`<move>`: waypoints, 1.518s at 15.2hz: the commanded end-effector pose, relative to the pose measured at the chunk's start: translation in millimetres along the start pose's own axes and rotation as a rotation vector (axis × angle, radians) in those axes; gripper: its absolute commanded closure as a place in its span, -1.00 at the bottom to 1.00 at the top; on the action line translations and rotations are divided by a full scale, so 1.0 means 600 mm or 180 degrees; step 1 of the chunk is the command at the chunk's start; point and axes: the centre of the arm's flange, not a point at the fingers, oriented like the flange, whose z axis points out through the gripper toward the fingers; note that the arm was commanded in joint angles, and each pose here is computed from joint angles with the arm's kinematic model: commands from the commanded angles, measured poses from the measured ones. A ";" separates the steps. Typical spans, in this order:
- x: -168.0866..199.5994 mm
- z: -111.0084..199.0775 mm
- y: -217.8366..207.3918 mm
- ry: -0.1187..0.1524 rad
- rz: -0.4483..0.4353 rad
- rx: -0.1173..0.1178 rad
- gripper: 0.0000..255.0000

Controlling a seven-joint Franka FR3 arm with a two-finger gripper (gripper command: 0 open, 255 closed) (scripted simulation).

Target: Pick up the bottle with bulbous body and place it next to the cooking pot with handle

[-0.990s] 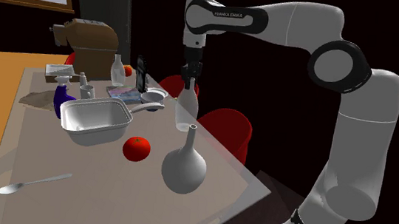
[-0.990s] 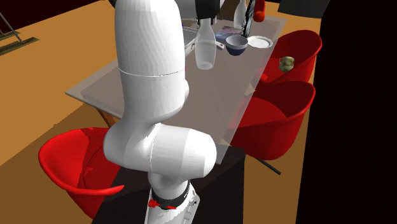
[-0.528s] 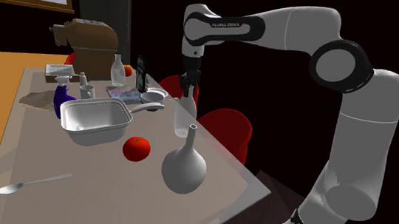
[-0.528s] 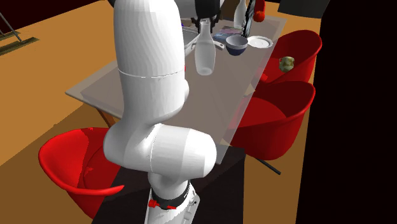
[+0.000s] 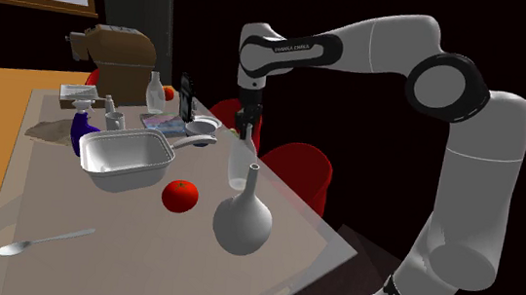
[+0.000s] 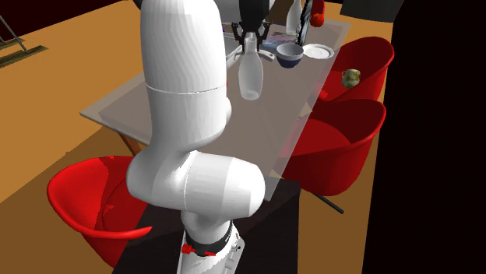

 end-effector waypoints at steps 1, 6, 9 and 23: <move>0.000 0.017 0.000 0.0004 0.0000 -0.0001 1.00; 0.005 0.060 -0.001 0.0004 0.0000 -0.0001 1.00; 0.007 0.087 -0.002 0.0004 0.0000 -0.0001 1.00; 0.008 0.094 -0.002 0.0004 0.0000 -0.0001 -1.00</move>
